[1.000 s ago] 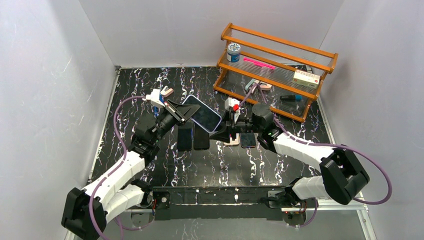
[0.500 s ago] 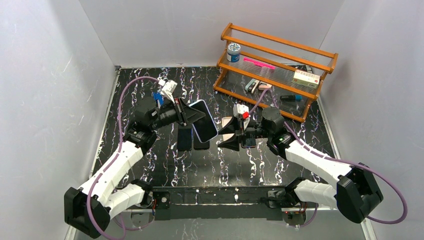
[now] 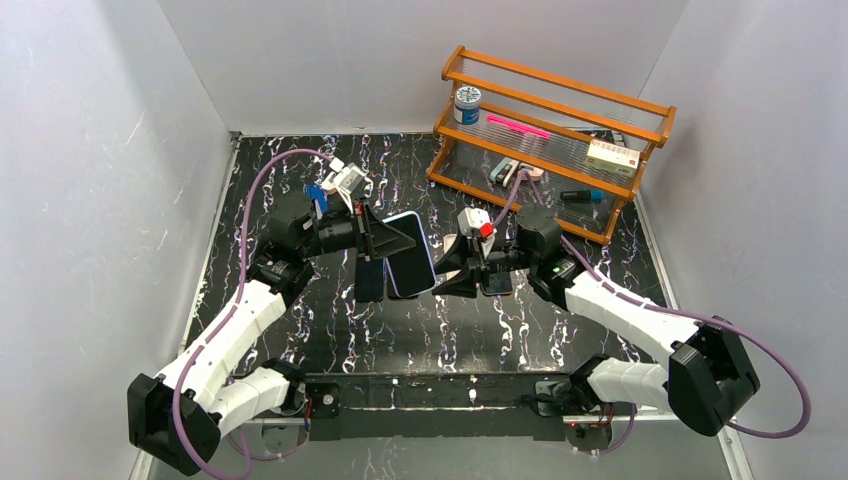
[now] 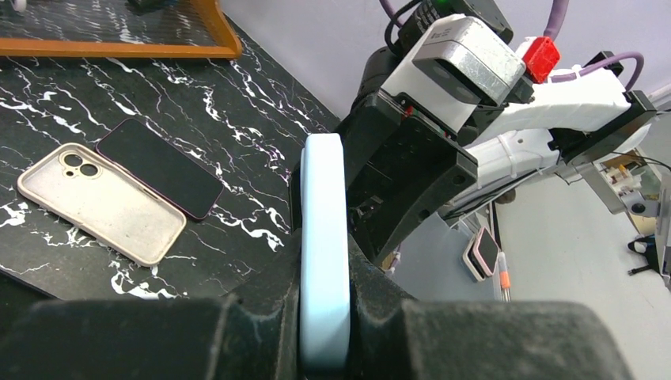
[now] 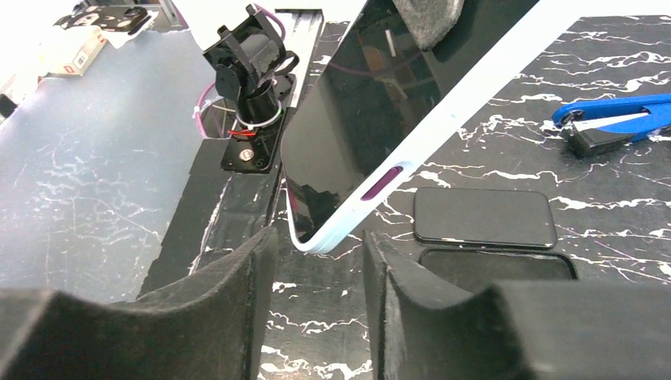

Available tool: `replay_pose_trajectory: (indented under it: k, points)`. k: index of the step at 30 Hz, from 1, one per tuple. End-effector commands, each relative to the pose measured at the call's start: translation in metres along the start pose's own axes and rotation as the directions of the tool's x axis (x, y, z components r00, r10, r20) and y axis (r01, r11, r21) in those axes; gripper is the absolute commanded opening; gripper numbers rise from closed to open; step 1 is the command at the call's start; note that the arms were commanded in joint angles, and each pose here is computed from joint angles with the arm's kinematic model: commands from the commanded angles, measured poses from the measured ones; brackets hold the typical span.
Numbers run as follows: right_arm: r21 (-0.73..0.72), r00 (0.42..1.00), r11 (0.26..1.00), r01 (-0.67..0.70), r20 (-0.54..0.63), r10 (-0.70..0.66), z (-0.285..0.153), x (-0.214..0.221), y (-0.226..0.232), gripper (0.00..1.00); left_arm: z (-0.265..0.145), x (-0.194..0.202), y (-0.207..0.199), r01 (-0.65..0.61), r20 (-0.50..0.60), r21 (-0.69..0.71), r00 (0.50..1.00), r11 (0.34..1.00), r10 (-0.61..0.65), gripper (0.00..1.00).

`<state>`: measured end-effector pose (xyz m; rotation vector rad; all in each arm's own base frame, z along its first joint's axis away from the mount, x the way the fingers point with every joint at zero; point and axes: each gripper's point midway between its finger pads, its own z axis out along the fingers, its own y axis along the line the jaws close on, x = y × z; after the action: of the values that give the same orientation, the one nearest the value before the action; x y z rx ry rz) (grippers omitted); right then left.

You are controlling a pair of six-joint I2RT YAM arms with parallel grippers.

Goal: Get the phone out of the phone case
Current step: Remove the phone case from the phone.

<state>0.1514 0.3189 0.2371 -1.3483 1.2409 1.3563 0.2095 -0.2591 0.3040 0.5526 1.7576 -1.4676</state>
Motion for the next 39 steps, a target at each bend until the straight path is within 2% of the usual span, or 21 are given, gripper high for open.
replay_pose_trajectory:
  k: [1,5,8,12,16,27,32,36,39]
  points:
    - [-0.072,0.997,0.995,0.068,0.025,-0.067,0.004,-0.020,0.007,0.47,-0.003,-0.021,-0.029,-0.096,0.031,0.094,0.995,0.991,0.094,0.00]
    - [-0.117,0.997,0.990,0.077,0.016,-0.076,0.005,-0.018,0.010,0.32,-0.003,-0.022,-0.032,-0.089,0.027,0.104,0.996,0.991,0.087,0.00]
    - [-0.138,0.996,0.986,0.090,0.016,-0.089,0.006,-0.018,0.012,0.16,-0.002,-0.022,-0.032,-0.070,0.025,0.109,0.997,0.992,0.067,0.00]
    - [-0.170,0.988,0.974,0.153,0.030,-0.150,0.007,-0.018,0.017,0.09,0.000,-0.019,-0.029,-0.018,0.012,0.113,1.000,0.993,0.017,0.00]
    - [-0.139,0.974,0.964,0.227,0.038,-0.224,0.007,-0.020,0.012,0.01,0.003,-0.017,-0.027,0.029,0.001,0.109,1.000,0.994,-0.029,0.00]
    - [-0.050,0.929,0.928,0.369,-0.007,-0.370,0.012,-0.025,-0.018,0.01,0.002,-0.017,-0.035,0.062,-0.003,0.137,0.998,0.989,-0.062,0.00]
    - [-0.066,0.934,0.932,0.356,0.004,-0.357,0.013,-0.031,-0.014,0.03,0.001,-0.016,-0.033,0.032,0.006,0.118,0.999,0.992,-0.033,0.00]
    - [-0.127,0.960,0.951,0.281,0.014,-0.281,0.009,-0.024,0.006,0.27,-0.002,-0.013,-0.021,-0.049,-0.007,0.039,0.999,0.998,0.050,0.00]
    - [-0.150,0.978,0.967,0.209,0.013,-0.209,0.005,-0.021,0.019,0.40,-0.005,-0.015,-0.019,-0.117,-0.005,0.010,0.993,0.993,0.117,0.00]
